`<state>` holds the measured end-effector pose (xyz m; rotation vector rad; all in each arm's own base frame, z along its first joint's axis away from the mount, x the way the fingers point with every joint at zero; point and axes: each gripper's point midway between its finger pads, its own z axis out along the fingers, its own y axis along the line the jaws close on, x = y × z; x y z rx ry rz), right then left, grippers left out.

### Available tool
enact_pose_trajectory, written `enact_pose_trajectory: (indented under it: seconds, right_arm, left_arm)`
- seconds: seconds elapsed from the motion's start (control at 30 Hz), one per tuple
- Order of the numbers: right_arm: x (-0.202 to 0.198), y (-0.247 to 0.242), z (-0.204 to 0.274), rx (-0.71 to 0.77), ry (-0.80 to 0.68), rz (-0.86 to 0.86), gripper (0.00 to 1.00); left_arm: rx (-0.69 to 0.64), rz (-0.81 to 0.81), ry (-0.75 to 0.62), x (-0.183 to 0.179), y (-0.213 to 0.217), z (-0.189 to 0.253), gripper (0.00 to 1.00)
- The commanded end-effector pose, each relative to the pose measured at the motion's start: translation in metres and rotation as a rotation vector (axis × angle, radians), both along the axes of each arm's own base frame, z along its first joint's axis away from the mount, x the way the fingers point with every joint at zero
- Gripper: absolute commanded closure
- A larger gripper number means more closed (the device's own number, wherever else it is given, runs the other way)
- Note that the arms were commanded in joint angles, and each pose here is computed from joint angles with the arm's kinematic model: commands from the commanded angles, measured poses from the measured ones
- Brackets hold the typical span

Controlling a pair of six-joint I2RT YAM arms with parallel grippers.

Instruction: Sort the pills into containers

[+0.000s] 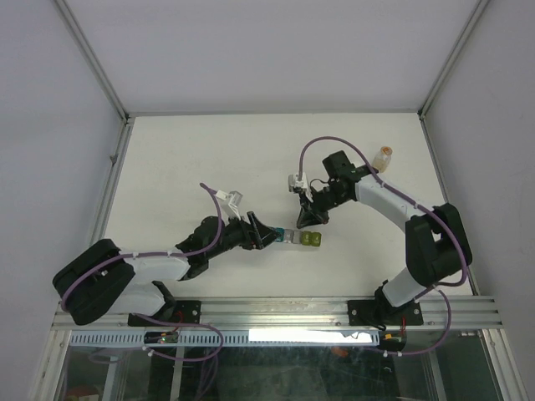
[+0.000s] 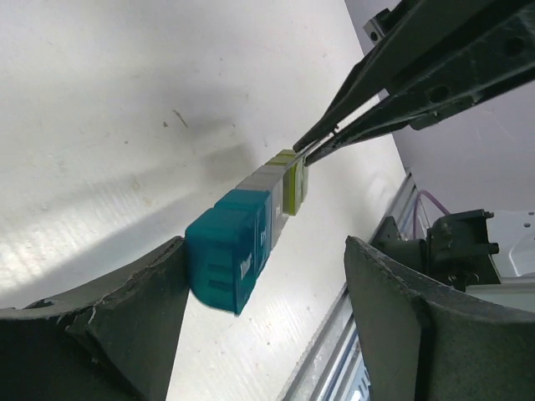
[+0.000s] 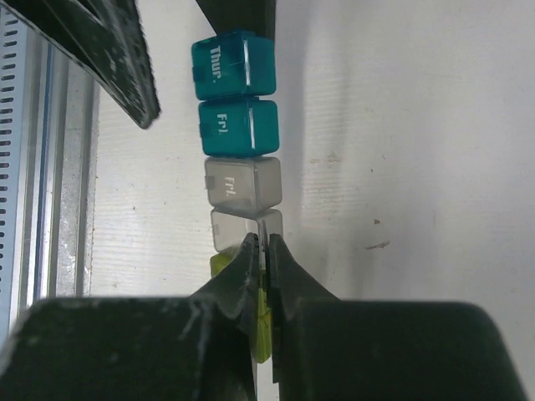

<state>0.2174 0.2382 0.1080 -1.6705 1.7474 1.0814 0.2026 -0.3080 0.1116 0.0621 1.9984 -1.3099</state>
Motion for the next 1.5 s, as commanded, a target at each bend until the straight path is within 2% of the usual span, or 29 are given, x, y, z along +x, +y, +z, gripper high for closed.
enact_pose_trajectory:
  seconds: [0.0, 0.23, 0.5, 0.77, 1.0, 1.13, 1.27, 1.33, 1.4, 1.47]
  right_arm:
    - [0.012, -0.003, 0.002, -0.047, 0.011, 0.01, 1.0]
    - [0.025, -0.004, -0.013, -0.135, 0.085, 0.028, 1.0]
    - [0.042, -0.003, -0.029, -0.206, 0.116, 0.026, 0.98]
    - [0.065, 0.002, -0.033, -0.257, 0.066, -0.005, 0.74]
    - [0.097, 0.005, -0.009, -0.261, -0.077, -0.117, 0.53]
    - [0.108, 0.002, 0.028, -0.189, -0.158, -0.231, 0.46]
    - [0.11, -0.013, 0.068, -0.059, -0.242, -0.349, 0.44]
    - [0.106, -0.029, 0.086, 0.037, -0.26, -0.417, 0.42]
    - [0.096, -0.05, 0.105, 0.181, -0.247, -0.454, 0.36]
    - [0.084, -0.068, 0.116, 0.277, -0.238, -0.46, 0.4]
  left_arm:
    - [0.08, 0.086, -0.071, 0.01, 0.025, 0.0, 0.27]
    - [0.146, 0.141, -0.133, 0.01, 0.047, 0.004, 0.27]
    - [0.137, 0.145, -0.183, 0.004, 0.057, 0.011, 0.28]
    - [0.116, 0.134, -0.216, 0.0, 0.059, 0.016, 0.28]
    - [0.09, 0.123, -0.253, -0.003, 0.059, 0.027, 0.28]
    - [0.051, 0.117, -0.338, -0.002, 0.058, 0.051, 0.26]
    - [-0.022, 0.124, -0.438, -0.003, 0.058, 0.079, 0.13]
    - [-0.082, 0.116, -0.478, -0.007, 0.057, 0.092, 0.02]
    - [-0.154, 0.086, -0.512, -0.016, 0.055, 0.103, 0.01]
    - [-0.206, 0.061, -0.526, -0.022, 0.052, 0.109, 0.01]
